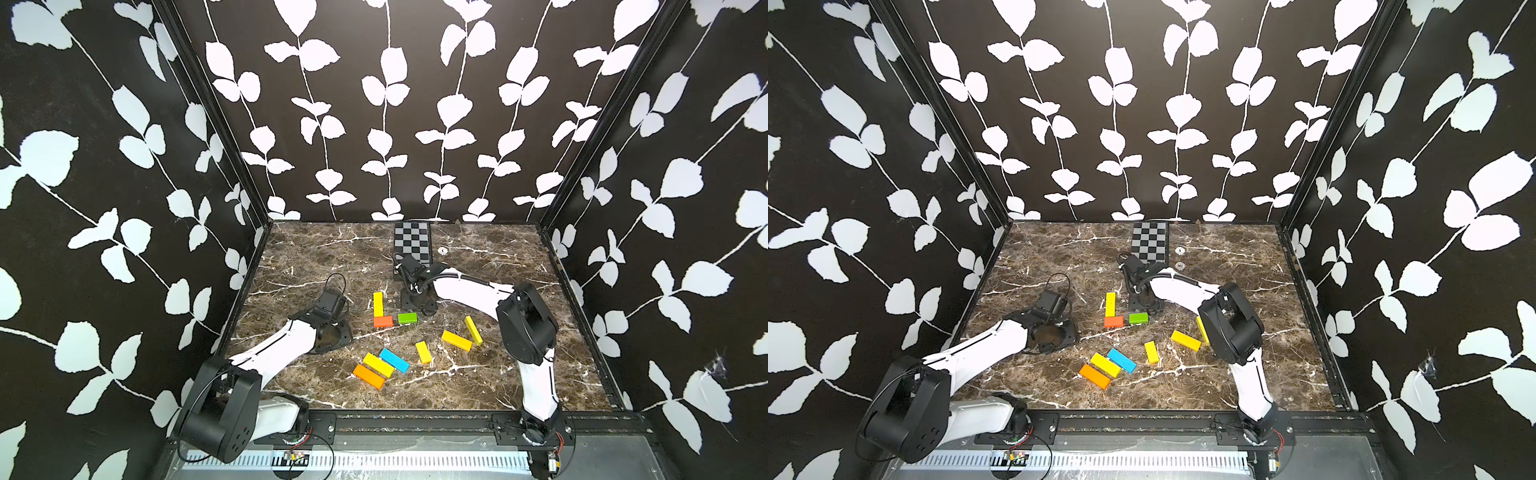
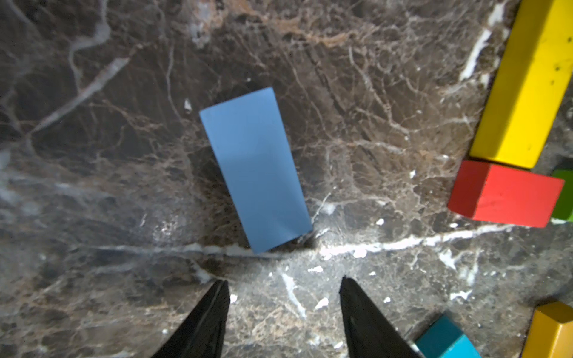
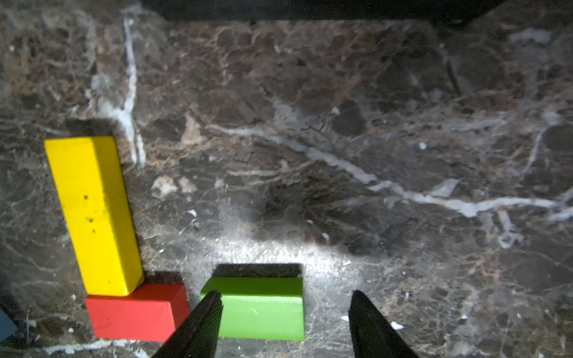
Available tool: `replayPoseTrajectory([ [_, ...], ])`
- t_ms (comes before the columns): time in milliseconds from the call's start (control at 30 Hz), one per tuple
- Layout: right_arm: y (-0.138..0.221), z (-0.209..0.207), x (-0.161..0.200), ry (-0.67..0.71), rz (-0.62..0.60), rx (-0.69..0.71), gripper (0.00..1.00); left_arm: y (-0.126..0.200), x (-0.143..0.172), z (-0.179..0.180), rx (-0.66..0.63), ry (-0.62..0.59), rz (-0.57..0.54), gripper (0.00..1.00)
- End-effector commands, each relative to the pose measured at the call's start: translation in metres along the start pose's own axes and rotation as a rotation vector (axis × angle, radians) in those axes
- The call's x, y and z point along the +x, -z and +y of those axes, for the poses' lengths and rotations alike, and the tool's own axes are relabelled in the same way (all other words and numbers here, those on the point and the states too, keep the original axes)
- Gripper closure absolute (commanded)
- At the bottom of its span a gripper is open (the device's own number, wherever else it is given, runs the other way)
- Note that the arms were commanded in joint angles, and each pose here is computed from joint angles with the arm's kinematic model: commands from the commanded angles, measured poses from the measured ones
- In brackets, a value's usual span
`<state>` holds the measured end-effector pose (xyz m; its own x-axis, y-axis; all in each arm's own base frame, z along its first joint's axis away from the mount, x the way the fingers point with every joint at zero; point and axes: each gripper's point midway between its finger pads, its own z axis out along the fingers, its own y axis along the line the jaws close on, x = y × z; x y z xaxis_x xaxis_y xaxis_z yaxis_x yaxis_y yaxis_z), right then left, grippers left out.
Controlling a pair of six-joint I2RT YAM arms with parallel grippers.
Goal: Assemble the letter h with building blocks
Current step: Assemble the building block at the center of the board.
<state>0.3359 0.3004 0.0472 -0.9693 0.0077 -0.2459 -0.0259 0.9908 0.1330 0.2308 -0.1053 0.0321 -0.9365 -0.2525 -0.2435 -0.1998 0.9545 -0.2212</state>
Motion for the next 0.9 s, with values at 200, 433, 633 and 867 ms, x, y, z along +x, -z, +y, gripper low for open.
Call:
replayPoseTrajectory([
  [200,-0.02,-0.014,0.0,-0.034,0.008,0.072,0.41,-0.001,-0.015,-0.026,0.035,-0.082,-0.011,0.41],
  [433,-0.022,-0.015,0.007,-0.021,0.025,0.075,0.43,-0.009,-0.017,-0.035,0.031,-0.104,0.006,0.41],
  [633,-0.02,-0.013,0.012,-0.021,0.026,0.068,0.45,-0.01,-0.015,-0.033,0.024,-0.106,0.012,0.41],
  [867,-0.016,-0.005,0.014,-0.011,0.023,0.054,0.46,-0.01,-0.011,-0.029,0.015,-0.104,0.015,0.42],
])
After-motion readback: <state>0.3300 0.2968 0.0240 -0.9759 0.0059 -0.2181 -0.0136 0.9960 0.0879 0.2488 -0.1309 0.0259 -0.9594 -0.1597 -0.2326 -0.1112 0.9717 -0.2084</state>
